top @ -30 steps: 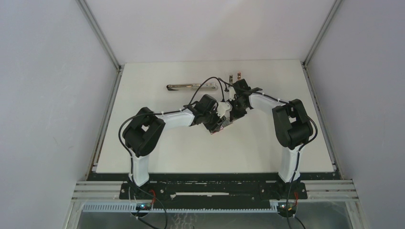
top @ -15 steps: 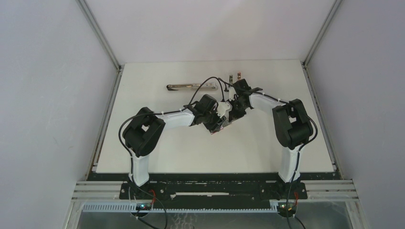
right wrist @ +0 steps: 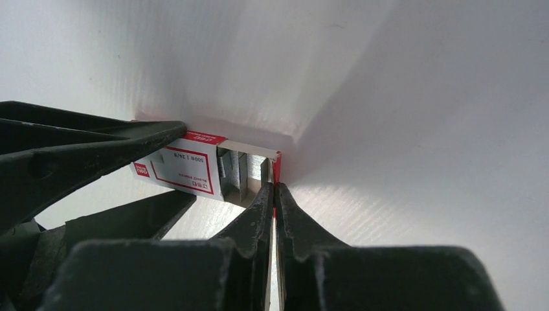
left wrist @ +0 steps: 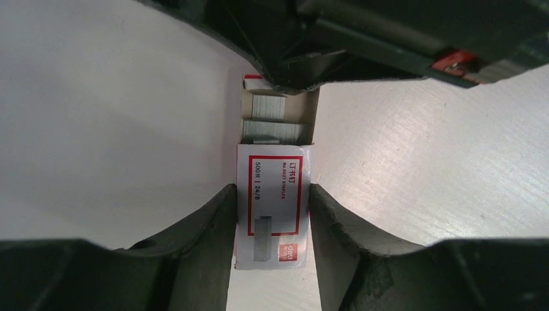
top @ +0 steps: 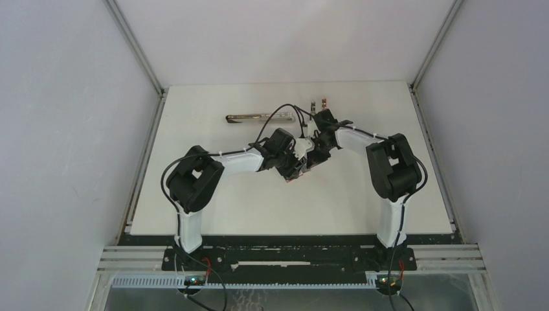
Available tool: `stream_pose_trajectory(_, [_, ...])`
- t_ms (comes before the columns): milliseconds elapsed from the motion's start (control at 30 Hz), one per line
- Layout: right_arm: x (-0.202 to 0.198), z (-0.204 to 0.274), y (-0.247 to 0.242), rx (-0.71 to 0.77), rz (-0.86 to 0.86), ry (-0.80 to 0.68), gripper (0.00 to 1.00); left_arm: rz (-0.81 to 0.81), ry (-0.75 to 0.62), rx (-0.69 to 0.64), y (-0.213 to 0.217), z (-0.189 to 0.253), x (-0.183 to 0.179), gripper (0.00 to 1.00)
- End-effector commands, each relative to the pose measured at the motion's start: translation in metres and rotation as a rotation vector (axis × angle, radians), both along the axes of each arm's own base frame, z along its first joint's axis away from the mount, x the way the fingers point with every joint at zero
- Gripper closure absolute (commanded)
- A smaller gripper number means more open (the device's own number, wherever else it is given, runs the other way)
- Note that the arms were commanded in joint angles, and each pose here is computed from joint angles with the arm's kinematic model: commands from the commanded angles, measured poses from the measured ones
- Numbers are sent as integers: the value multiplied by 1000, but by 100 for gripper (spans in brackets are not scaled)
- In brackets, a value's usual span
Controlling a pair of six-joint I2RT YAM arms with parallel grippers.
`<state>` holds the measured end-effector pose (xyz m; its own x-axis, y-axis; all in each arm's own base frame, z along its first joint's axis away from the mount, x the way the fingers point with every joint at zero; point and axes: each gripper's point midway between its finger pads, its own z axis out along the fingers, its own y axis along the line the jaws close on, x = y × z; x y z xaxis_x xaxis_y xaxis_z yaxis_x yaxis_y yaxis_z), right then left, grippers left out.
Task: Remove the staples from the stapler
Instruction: Close the staple box at the center of the board.
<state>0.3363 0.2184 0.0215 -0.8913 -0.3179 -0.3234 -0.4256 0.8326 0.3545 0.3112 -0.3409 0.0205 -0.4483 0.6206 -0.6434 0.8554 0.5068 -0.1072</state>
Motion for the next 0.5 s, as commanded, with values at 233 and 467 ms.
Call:
stream_pose_trajectory(233, [-9, 3, 27, 119, 34, 49, 97, 2, 93, 35, 6, -27, -21, 50])
stream_pose_trajectory(467, [-12, 5, 32, 141, 47, 59, 97, 4, 95, 33, 5, -28, -21, 50])
